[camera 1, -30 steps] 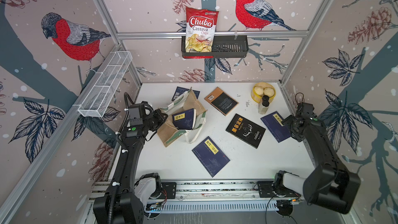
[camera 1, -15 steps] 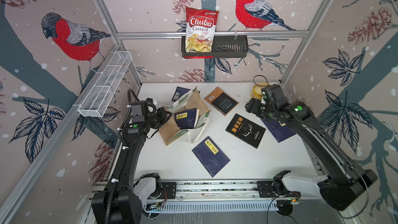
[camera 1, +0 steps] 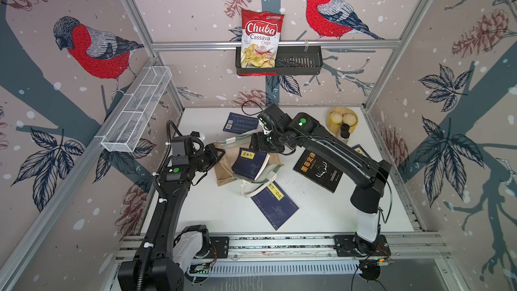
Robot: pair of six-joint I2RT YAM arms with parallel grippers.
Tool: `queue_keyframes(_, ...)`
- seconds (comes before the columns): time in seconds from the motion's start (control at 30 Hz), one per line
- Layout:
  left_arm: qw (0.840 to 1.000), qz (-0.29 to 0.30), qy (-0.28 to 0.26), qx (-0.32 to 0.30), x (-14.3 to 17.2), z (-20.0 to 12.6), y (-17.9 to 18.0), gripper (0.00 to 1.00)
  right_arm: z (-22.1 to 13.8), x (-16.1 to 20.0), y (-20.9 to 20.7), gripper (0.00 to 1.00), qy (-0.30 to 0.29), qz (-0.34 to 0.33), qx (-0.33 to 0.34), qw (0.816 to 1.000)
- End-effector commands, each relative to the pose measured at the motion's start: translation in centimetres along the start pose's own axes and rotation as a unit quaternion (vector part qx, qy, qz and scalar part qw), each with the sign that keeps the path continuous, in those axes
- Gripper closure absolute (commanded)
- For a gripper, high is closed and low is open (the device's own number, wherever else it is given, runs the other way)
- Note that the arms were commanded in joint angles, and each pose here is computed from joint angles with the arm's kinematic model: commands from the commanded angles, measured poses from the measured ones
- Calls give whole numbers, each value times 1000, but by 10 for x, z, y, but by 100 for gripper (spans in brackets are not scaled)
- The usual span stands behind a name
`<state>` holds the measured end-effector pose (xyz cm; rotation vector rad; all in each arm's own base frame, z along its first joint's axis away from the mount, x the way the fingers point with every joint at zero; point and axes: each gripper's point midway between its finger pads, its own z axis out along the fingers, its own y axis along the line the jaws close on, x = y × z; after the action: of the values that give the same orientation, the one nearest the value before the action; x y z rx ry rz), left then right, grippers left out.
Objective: Take out the books from the canvas bag
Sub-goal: Pick up the book from the canvas bag.
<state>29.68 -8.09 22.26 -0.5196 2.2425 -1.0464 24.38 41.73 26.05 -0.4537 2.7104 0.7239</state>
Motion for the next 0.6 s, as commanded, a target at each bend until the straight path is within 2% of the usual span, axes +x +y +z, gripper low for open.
queue_keyframes(0.0,999,0,-18,29,-9,-1,-14,100,5,26,0,25,55,-9,3,998)
queue_keyframes(0.13,999,-4,-16,30,-8,1,-13,100,7,42,-6,25,75,-11,9,997)
queue_keyframes(0.33,1000,-9,-12,27,-2,2,-8,100,25,69,-39,24,111,29,42,993)
queue_keyframes(0.43,1000,-10,-8,28,-1,3,-7,100,35,66,-50,22,106,52,49,992)
queue_keyframes(0.57,1000,-7,-3,28,1,2,-10,100,44,46,-48,21,90,70,28,993)
